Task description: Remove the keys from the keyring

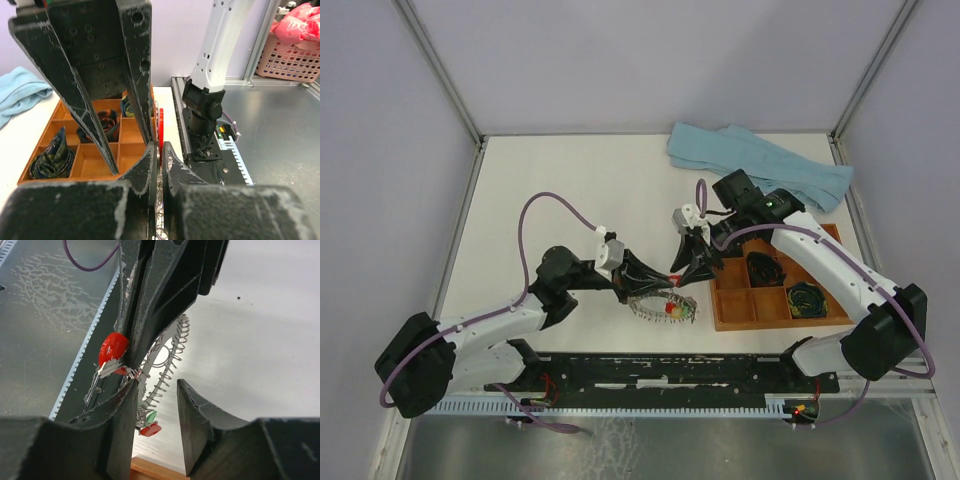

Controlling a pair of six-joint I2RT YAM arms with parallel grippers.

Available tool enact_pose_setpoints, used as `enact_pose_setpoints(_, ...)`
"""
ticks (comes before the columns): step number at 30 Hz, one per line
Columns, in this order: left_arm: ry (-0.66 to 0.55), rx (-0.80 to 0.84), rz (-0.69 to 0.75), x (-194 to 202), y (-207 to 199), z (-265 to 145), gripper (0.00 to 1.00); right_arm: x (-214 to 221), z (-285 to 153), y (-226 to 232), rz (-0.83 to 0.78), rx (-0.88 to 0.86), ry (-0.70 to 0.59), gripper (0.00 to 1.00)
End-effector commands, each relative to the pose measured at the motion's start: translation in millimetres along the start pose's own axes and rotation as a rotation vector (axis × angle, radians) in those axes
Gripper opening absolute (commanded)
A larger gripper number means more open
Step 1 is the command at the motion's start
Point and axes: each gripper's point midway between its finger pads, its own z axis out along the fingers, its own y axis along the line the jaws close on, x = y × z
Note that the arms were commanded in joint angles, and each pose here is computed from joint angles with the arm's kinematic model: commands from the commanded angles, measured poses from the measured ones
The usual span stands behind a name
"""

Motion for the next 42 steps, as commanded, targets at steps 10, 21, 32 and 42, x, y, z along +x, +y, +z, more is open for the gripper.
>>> enact_pose_setpoints(10, -0.099, 0.089, 0.153, -51.0, -0.9, 13.2, 0.03, -17.0, 5.6, 23.6, -0.136, -0.092, -0.063, 0.33)
enact_pose_setpoints(21, -0.129, 0.041, 0.162, -57.1, 5.4, 9.9, 0.03, -14.9, 10.0, 23.4, -0.124, -0.101, -0.062, 0.22)
enact_pose_setpoints(32, -0.155, 0.022, 0.161, -60.2, 5.6, 6.6, 0.03, -18.9, 13.8, 19.5, -0.092, -0.093, -0.054, 0.04)
enact_pose_setpoints(42, -0.190, -0.045, 0.165, -57.5, 8.1, -6.6, 0.03, -14.6, 2.7, 19.6, -0.131, -0.043, 0.038, 0.01)
